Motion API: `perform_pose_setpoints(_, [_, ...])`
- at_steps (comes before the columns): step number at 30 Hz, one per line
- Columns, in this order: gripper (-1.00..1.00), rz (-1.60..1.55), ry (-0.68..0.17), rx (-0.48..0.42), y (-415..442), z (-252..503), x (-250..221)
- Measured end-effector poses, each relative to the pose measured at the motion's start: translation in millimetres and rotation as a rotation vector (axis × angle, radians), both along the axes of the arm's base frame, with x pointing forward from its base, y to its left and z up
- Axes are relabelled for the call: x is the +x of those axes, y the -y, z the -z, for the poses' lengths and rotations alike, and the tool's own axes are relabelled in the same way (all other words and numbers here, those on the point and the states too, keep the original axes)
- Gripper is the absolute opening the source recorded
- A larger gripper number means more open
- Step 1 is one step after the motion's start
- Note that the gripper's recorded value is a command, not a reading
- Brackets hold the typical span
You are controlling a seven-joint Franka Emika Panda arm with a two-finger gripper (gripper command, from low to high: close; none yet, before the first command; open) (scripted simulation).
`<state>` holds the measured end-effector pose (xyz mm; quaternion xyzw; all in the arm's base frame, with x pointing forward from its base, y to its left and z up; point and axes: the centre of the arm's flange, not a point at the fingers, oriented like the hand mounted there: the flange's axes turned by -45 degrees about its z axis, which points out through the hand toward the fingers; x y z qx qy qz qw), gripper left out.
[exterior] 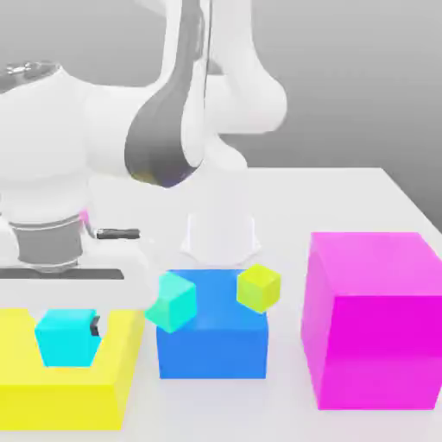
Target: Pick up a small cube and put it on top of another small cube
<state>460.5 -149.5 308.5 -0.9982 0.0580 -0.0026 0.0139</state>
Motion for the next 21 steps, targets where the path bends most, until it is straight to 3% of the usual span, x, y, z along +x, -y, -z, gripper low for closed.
perform_pose_setpoints(12, [-1.0, 0.292, -0.01, -0.017, -69, -48, -97])
perform_pose_setpoints(17, [-1.0, 0.315, -0.01, -0.023, -73, 3, -103])
perform_pose_setpoints(18, [1.0, 0.315, -0.01, -0.023, -73, 11, -104])
perform_pose_setpoints(21, [1.0, 0.315, -0.01, -0.023, -73, 11, -104])
